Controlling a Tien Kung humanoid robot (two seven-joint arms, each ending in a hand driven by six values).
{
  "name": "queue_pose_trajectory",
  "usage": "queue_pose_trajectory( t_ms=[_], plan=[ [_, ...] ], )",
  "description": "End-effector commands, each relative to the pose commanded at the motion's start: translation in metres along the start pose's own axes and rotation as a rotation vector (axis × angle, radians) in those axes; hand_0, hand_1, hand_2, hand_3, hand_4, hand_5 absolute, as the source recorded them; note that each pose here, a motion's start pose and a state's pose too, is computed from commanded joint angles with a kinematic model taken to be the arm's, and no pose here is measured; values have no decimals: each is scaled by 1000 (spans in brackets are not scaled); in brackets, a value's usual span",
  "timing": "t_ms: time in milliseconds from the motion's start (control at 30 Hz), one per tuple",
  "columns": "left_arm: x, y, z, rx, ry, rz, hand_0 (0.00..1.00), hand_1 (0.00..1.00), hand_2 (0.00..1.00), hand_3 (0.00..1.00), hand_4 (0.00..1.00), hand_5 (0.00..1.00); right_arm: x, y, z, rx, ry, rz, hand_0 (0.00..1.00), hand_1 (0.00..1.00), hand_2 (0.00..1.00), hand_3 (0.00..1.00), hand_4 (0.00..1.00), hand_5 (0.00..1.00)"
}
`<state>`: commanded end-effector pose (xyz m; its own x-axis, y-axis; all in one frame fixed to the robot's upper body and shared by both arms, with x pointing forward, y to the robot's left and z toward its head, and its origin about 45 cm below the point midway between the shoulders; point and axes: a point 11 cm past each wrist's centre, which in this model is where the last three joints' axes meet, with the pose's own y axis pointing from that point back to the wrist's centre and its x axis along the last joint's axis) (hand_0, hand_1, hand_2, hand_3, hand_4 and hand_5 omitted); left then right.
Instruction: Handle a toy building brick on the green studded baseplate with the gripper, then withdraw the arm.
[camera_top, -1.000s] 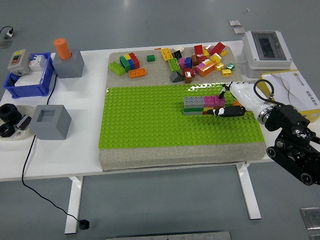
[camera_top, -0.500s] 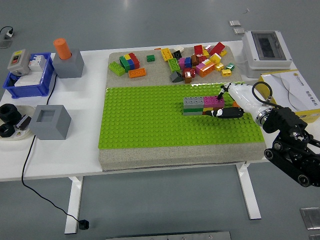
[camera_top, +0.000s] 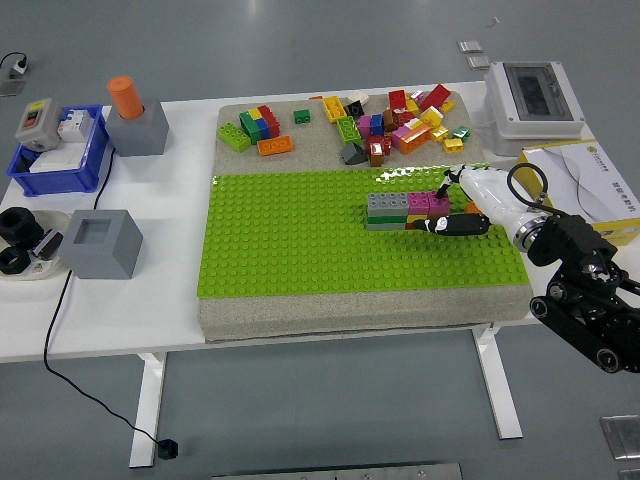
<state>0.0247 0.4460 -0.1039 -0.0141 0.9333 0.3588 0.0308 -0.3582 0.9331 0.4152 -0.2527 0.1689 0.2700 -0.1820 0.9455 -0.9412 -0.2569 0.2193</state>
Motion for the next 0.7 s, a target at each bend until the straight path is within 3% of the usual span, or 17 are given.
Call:
queue_pose_trajectory(
  t_ms=[700],
  plan=[
    [-1, 0, 2, -5, 2, 0, 788, 801, 752, 432, 998, 883, -4, -1, -1, -1, 0, -11, 840, 803, 851, 569, 998, 755]
  ],
)
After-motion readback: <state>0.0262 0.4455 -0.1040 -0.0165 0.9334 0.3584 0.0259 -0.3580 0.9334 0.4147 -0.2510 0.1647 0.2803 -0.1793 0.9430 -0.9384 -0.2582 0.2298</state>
